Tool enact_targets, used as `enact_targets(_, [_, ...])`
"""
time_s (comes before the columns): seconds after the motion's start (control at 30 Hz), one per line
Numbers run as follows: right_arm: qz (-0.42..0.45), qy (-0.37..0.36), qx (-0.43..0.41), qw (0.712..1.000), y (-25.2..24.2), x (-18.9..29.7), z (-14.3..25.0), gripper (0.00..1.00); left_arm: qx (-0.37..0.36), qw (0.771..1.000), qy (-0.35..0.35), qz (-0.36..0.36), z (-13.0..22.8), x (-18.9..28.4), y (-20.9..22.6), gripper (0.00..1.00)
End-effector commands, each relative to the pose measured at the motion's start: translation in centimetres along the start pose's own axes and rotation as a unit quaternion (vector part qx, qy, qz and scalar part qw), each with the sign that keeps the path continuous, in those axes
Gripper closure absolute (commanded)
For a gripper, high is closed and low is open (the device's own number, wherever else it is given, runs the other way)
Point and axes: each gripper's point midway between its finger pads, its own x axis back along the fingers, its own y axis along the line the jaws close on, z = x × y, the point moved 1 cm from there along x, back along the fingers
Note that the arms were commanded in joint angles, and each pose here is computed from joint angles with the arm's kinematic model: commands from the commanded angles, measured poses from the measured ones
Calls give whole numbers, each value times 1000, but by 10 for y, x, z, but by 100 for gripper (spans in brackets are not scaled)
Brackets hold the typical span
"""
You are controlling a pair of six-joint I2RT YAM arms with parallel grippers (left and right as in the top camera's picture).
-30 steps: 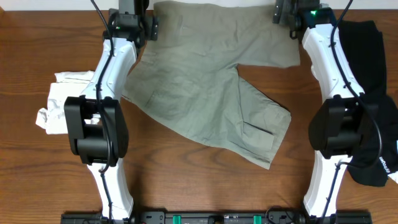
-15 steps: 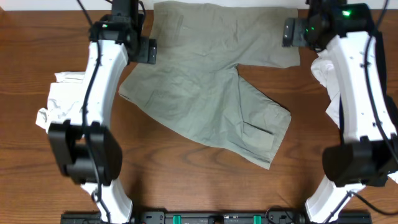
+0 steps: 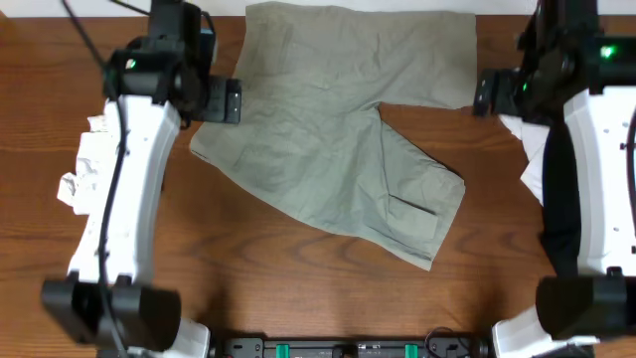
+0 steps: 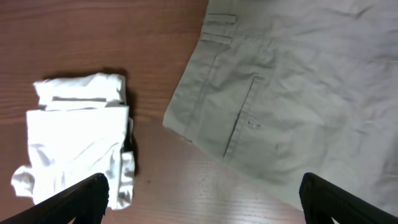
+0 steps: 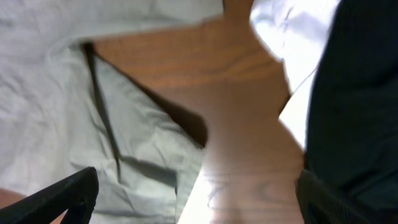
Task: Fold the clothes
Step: 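Release the waistband and move both grippers to the trouser legs' hems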
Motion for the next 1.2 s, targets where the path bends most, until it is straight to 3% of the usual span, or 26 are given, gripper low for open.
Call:
enact_targets(0.0, [-23, 35, -4, 999, 1, -25, 31, 1, 12, 1000, -25, 6, 10, 20, 1, 2])
enact_targets(0.13, [-79, 36, -10, 996, 10, -59, 61, 2, 17, 998, -63, 13, 21, 33, 0, 2])
enact_targets(0.43, [-96, 39, -27, 994, 7, -121, 95, 26, 18, 995, -95, 35, 26, 40, -6, 2])
enact_targets(0.9, [-148, 32, -70, 986, 18, -160, 120, 28, 18, 995, -96, 35, 26, 40, -6, 2])
enact_targets(1.17, [-166, -9, -75, 983, 23, -166, 107, 33, 18, 995, -97, 35, 26, 40, -6, 2])
